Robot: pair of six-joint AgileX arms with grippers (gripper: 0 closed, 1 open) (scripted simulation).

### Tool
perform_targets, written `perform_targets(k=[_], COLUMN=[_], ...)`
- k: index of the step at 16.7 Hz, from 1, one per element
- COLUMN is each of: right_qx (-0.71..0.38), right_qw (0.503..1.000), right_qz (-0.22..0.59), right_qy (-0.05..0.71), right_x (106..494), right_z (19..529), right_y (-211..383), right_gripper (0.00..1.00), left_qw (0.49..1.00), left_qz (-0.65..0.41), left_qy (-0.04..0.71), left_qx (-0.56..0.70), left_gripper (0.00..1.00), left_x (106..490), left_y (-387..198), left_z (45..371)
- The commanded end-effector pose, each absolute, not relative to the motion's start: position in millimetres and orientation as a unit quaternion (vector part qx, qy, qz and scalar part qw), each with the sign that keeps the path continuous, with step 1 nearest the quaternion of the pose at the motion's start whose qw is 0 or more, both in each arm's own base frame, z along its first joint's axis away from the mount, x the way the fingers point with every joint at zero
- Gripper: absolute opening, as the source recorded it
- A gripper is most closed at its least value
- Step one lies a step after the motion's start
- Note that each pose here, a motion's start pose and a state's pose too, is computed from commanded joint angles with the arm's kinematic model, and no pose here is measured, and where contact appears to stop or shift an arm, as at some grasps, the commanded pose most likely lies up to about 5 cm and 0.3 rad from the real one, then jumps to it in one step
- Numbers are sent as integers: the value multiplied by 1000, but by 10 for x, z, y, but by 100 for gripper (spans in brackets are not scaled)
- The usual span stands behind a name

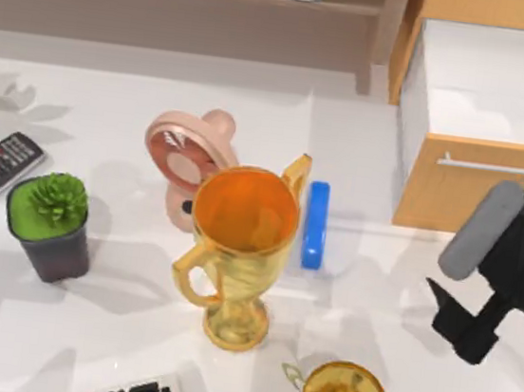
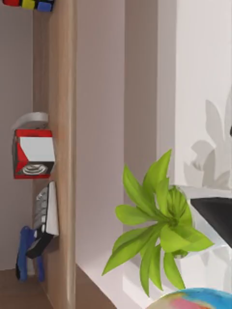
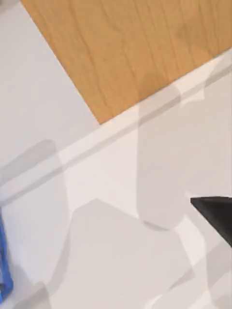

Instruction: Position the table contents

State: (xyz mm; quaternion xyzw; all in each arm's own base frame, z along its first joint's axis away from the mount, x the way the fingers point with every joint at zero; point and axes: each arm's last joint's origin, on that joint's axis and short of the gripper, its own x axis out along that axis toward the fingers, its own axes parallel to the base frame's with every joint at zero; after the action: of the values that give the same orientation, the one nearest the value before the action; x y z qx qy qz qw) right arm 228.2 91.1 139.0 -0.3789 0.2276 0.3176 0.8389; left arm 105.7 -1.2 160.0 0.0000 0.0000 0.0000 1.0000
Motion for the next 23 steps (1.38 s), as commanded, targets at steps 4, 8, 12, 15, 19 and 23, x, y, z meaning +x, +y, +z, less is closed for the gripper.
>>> perform_targets(k=[4, 8, 12, 15, 19, 23], right_qx=[-496, -591, -659, -690, -706, -707], right_qw=[801, 765, 737, 721, 708, 707], right_qz=[324, 258, 148, 66, 1, -4], right_qy=[89, 2, -26, -17, 2, 4], right_x=[2272, 2237, 2237, 2255, 2274, 2275], right_z=[1172, 999, 916, 897, 892, 892], right_y=[1149, 1165, 1014, 860, 722, 713], right_gripper=[100, 100, 100, 100, 100, 100], left_qw=[1000, 1000, 1000, 1000, 1000, 1000], left_qz=[0, 0, 0, 0, 0, 0], left_qy=[0, 0, 0, 0, 0, 0], left_qx=[0, 0, 0, 0, 0, 0], left_gripper=[100, 100, 100, 100, 100, 100], left_x=[1057, 1057, 1057, 1057, 1057, 1057], left_y=[-12, -12, -12, -12, -12, -12], left_z=[1600, 1600, 1600, 1600, 1600, 1600])
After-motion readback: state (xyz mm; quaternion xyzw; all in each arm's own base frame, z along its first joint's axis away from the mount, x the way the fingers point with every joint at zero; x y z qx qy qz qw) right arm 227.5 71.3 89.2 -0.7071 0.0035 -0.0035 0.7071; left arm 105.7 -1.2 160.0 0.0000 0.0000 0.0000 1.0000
